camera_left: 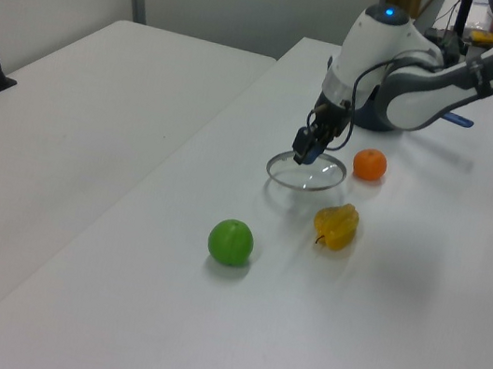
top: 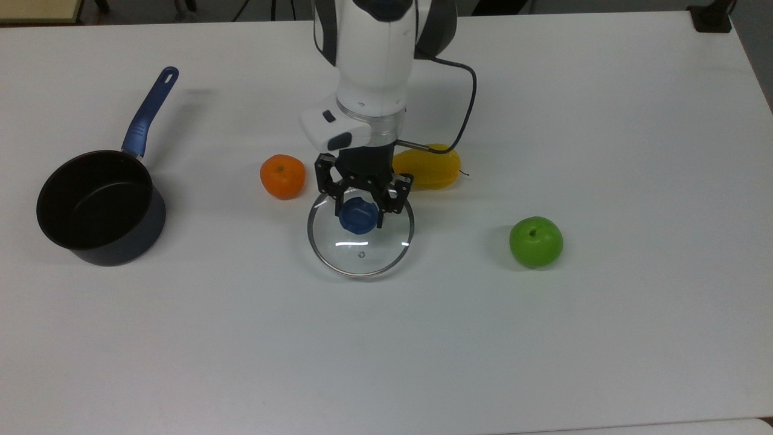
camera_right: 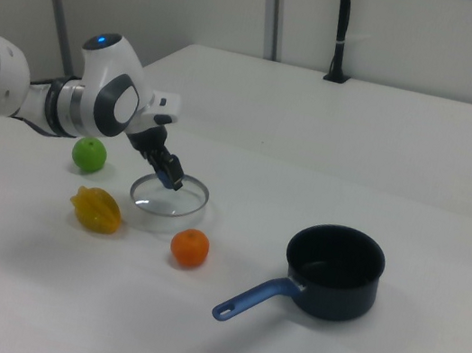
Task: Open lid
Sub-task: 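Carry the glass lid off the pot and lower it onto the table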
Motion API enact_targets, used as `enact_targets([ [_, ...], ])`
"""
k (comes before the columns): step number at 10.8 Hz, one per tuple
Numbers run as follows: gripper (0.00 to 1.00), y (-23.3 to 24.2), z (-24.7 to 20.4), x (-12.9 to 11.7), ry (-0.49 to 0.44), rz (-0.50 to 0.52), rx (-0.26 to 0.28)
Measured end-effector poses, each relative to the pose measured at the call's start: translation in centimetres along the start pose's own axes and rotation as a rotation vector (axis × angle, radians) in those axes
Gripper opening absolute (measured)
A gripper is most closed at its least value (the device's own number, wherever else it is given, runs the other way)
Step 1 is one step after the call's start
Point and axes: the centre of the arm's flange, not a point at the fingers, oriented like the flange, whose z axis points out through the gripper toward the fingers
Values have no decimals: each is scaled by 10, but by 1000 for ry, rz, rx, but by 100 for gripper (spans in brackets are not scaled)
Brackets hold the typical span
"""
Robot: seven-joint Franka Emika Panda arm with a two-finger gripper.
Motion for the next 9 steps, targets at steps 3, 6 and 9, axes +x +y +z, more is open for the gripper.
enact_targets([
  [3, 67, -23, 22, -13, 25, -22, 1],
  [6, 67, -31, 33, -17, 58, -73, -7],
  [9, 71, -32, 35, -18, 68, -100, -22],
])
